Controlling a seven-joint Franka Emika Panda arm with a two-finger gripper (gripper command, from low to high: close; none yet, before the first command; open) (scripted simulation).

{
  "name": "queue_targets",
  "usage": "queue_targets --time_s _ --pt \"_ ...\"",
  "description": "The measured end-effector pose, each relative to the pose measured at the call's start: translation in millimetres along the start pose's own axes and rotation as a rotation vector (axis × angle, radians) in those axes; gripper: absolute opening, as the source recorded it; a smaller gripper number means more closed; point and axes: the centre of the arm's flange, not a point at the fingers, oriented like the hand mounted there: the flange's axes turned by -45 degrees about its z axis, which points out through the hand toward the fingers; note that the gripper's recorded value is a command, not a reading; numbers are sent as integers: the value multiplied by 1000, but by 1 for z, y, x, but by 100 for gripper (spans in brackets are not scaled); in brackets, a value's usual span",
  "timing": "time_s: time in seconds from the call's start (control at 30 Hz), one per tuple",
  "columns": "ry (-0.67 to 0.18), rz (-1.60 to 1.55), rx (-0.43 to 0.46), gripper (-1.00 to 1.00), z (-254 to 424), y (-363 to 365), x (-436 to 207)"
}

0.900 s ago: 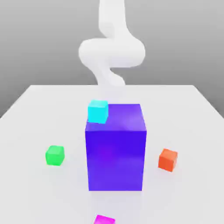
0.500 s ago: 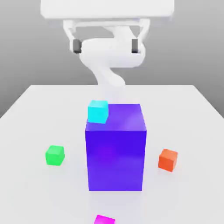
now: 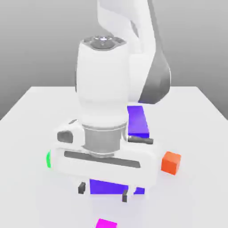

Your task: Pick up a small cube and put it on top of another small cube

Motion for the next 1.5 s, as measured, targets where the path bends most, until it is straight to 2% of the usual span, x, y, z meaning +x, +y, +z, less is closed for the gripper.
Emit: queue_targets --time_s 0.07,0.2,0.23,0.47,0.6,0.7,1.0,1.27,1.5 --pt "-41 14 -5 0 35 2 -6" --pt "-57 20 -7 0 94 3 -11" --pt "-57 20 -8 -100 103 3 -12" --pt "-56 20 -8 -100 102 3 -12" --pt "-57 21 -7 -100 54 3 -9" --pt "-51 134 -34 -100 29 49 -21" --pt "-41 661 -84 -100 -16 215 -121" --pt "-46 1020 -41 -100 -23 256 -229" --pt "-48 1050 -32 -100 26 259 -238"
